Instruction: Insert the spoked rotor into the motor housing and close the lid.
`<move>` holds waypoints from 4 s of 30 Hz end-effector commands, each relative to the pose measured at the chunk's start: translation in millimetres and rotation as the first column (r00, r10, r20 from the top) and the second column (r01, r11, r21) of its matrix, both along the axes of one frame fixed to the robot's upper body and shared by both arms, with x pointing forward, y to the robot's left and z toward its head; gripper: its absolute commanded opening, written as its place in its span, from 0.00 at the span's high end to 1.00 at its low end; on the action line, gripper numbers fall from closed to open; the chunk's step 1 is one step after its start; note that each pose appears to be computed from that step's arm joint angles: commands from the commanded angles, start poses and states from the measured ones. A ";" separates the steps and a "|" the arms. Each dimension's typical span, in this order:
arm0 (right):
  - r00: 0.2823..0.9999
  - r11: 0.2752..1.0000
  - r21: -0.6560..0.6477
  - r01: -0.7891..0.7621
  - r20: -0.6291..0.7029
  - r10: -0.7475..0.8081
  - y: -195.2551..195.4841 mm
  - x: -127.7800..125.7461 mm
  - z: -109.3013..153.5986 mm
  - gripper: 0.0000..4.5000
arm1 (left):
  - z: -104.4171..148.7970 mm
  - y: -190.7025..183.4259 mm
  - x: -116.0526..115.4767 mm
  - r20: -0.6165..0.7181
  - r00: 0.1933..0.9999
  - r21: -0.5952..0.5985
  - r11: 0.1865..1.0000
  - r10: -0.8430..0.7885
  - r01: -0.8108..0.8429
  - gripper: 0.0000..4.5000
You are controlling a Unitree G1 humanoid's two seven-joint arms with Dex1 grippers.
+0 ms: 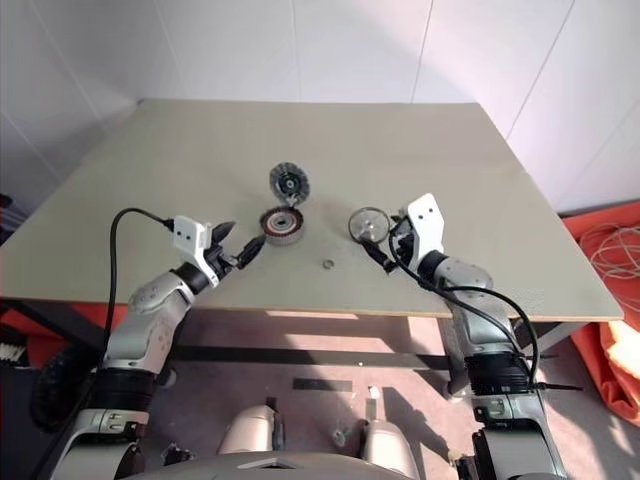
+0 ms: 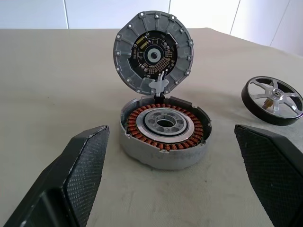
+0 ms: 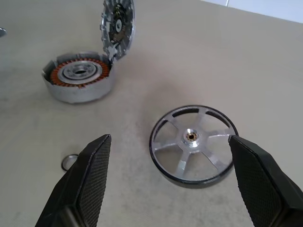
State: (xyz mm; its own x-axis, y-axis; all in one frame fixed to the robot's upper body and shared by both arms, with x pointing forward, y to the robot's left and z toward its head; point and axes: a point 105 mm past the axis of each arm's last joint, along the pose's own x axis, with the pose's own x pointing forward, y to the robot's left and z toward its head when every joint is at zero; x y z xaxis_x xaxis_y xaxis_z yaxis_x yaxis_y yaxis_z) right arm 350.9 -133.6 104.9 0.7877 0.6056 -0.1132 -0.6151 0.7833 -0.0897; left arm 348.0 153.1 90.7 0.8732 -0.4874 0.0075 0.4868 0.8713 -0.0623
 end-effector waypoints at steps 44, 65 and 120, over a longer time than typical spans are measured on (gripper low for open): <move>0.970 0.977 -0.160 -0.143 -0.219 0.106 72.5 -16.2 -40.6 0.00 | 16.8 -2.1 -3.3 0.041 0.999 0.028 0.999 -0.028 0.027 0.00; 0.973 0.981 -0.173 -0.091 -0.224 0.051 61.2 1.8 -51.5 0.52 | 21.9 0.7 -0.1 0.066 0.998 0.039 0.999 -0.012 0.010 0.00; 0.978 0.964 -0.167 -0.208 -0.045 0.203 144.9 74.7 8.1 0.86 | 20.9 6.3 -7.6 0.074 0.997 0.030 0.999 0.032 -0.035 0.00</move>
